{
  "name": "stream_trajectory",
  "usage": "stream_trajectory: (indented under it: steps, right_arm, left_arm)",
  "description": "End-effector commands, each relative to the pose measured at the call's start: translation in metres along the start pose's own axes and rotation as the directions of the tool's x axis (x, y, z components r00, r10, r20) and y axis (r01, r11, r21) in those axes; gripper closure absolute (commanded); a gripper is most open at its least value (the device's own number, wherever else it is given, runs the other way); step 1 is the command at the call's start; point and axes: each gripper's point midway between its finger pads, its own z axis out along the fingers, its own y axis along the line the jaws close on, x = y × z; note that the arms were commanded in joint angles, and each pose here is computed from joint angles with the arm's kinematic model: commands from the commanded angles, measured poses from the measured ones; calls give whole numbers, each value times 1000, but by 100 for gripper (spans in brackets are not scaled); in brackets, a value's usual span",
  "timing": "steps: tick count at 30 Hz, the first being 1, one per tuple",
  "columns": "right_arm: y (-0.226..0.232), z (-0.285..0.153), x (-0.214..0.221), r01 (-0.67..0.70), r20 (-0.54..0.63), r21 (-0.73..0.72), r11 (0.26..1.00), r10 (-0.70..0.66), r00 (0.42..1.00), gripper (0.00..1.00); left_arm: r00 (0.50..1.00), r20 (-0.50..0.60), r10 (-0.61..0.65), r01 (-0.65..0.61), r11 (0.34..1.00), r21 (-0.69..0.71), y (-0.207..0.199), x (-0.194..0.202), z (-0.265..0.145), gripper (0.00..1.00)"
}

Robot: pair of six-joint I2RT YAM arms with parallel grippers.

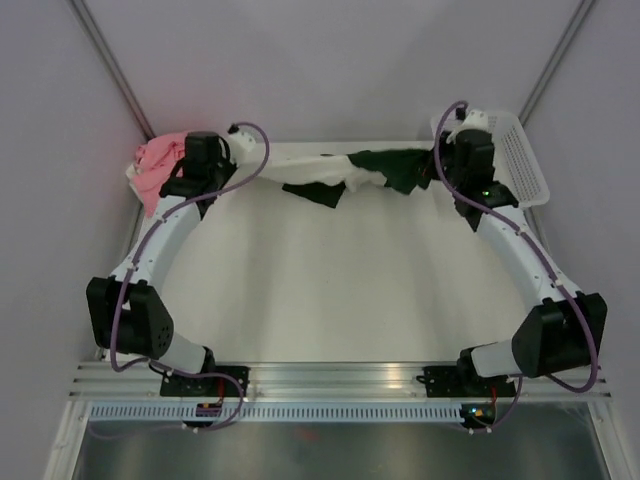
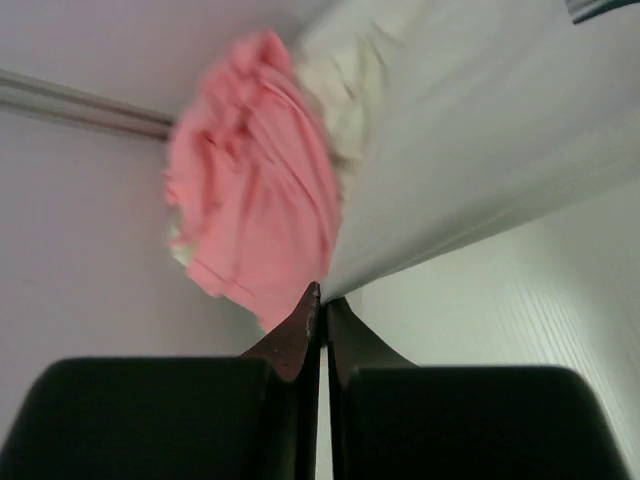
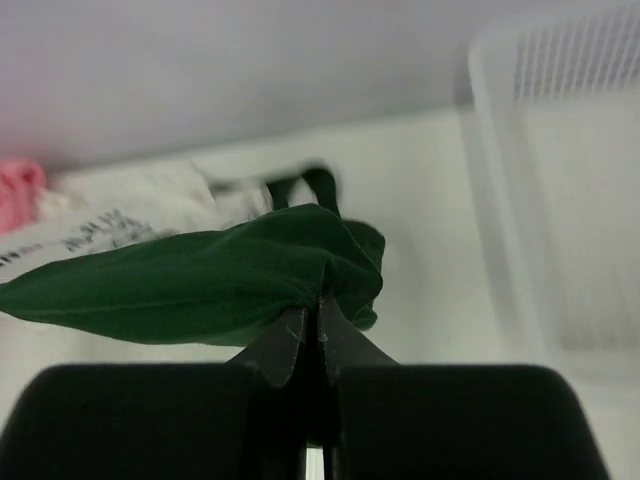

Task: Roll the t-shirts
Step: Flatten the tshirt

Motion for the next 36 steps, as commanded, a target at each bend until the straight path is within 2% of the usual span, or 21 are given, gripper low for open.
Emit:
stream_trajectory:
  steps: [1, 2, 5, 9, 14, 18, 20, 22, 23, 24, 26, 27, 28, 29, 30, 31, 33, 35, 36]
  right_arm:
    - [-18, 1, 112, 4, -240, 78, 997, 15, 971, 100]
    - [-2, -4, 139, 36, -300, 49, 998, -20, 954, 100]
    - [6, -20, 215, 90, -471, 23, 996, -68, 879, 100]
    - [1, -47, 273, 87, -579, 33, 996, -52, 813, 100]
    - [2, -78, 318, 138, -685, 7, 990, -96, 722, 100]
    - [8, -104, 334, 163, -743, -32, 986, -133, 656, 100]
    - [10, -118, 330, 179, -759, -55, 982, -158, 632, 100]
    - [14, -126, 322, 179, -761, -82, 980, -178, 624, 99]
    - [15, -132, 316, 188, -762, -115, 975, -209, 612, 96]
    - [30, -138, 312, 137, -771, -179, 974, -226, 596, 75]
    - [40, -143, 303, 119, -770, -234, 965, -259, 583, 48]
    - [46, -135, 287, 129, -739, -234, 964, -262, 621, 2]
    - [46, -131, 274, 149, -707, -226, 963, -267, 654, 2]
    - [44, -122, 262, 180, -669, -192, 965, -262, 696, 2]
    - [39, -112, 246, 212, -621, -146, 966, -257, 740, 2]
    - [37, -104, 235, 211, -590, -124, 970, -243, 770, 2]
    - [39, -83, 220, 182, -529, -102, 978, -208, 822, 2]
    - [27, -52, 219, 149, -501, -54, 987, -156, 851, 2]
    - [19, -41, 222, 133, -504, -19, 991, -125, 855, 6]
  left_arm:
    - [988, -133, 84, -63, 986, 156, -47, 68, -8, 98]
    - [978, -177, 107, -64, 970, 235, -74, 95, -12, 98]
    - [956, -231, 180, -83, 923, 377, -124, 140, -23, 98]
    - [943, -249, 222, -79, 874, 480, -164, 172, -42, 98]
    - [922, -261, 286, -77, 796, 600, -192, 207, -77, 98]
    - [892, -268, 365, -120, 761, 637, -195, 228, -97, 98]
    - [848, -322, 422, -159, 781, 603, -182, 244, -99, 98]
    - [800, -369, 472, -196, 788, 584, -173, 258, -102, 93]
    - [790, -375, 485, -201, 783, 589, -172, 262, -104, 89]
    - [782, -380, 494, -200, 776, 598, -173, 264, -106, 72]
    - [788, -382, 483, -163, 762, 626, -176, 260, -114, 49]
    - [797, -382, 469, -138, 756, 640, -177, 255, -118, 40]
    - [841, -359, 405, -85, 754, 651, -177, 233, -122, 37]
    - [861, -354, 365, -51, 754, 654, -175, 222, -125, 35]
    - [893, -337, 298, -1, 750, 661, -173, 206, -127, 27]
    - [935, -291, 205, 40, 751, 659, -167, 175, -125, 26]
    - [948, -290, 130, 82, 782, 618, -155, 157, -119, 15]
    - [939, -340, 53, 142, 840, 523, -142, 150, -102, 11]
    - [922, -386, 26, 175, 862, 476, -138, 155, -97, 10]
